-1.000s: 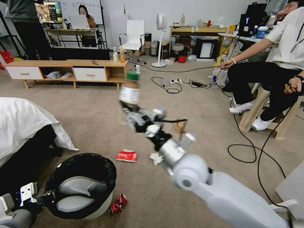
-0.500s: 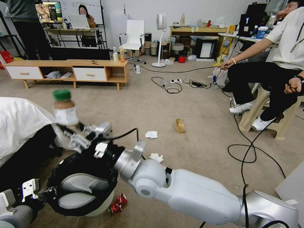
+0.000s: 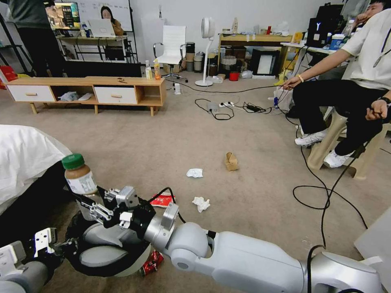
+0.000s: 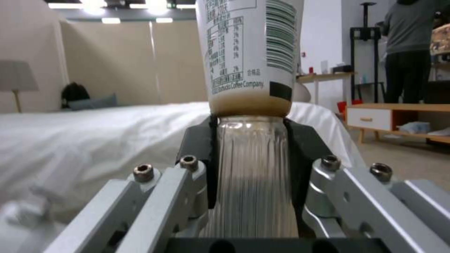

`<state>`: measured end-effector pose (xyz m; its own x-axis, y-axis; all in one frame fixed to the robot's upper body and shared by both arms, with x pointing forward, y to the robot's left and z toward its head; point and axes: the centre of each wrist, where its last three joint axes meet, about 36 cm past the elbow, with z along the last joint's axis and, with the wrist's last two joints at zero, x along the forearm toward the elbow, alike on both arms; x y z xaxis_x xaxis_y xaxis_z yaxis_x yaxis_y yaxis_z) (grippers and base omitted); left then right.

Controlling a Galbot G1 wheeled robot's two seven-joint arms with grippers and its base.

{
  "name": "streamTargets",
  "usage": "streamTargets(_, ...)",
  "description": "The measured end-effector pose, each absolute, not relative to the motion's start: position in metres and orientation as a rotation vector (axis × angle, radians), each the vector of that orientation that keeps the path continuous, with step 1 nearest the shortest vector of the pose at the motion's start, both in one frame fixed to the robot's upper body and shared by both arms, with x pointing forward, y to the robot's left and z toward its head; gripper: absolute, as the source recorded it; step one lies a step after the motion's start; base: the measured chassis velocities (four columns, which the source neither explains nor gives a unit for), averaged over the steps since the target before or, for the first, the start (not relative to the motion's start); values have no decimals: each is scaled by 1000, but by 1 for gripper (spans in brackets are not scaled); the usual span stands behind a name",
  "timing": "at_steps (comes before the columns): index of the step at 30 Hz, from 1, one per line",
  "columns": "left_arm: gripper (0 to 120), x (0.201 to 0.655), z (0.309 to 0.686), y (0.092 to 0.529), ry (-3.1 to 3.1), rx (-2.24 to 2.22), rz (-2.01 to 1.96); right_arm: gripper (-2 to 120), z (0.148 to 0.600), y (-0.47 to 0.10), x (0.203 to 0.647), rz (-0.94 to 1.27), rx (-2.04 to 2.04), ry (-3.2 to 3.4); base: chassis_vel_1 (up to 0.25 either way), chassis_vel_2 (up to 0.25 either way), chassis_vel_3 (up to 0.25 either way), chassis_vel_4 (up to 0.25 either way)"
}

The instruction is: Pick up the trash bin and place the garbage on the floor into it.

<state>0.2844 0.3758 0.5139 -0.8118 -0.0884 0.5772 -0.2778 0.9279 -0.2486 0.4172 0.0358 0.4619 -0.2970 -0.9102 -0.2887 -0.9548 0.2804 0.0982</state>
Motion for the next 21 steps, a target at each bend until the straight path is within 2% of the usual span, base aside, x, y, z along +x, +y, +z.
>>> streamTargets(6,3,283,515,374,-2504,256,436,25,431,36,418,321,-1739,2410,0,0,0,0)
streamTargets(21,3,283,514,370,-2502,244,439,25,388,27,416,252,-1724,2459,0,0,0,0)
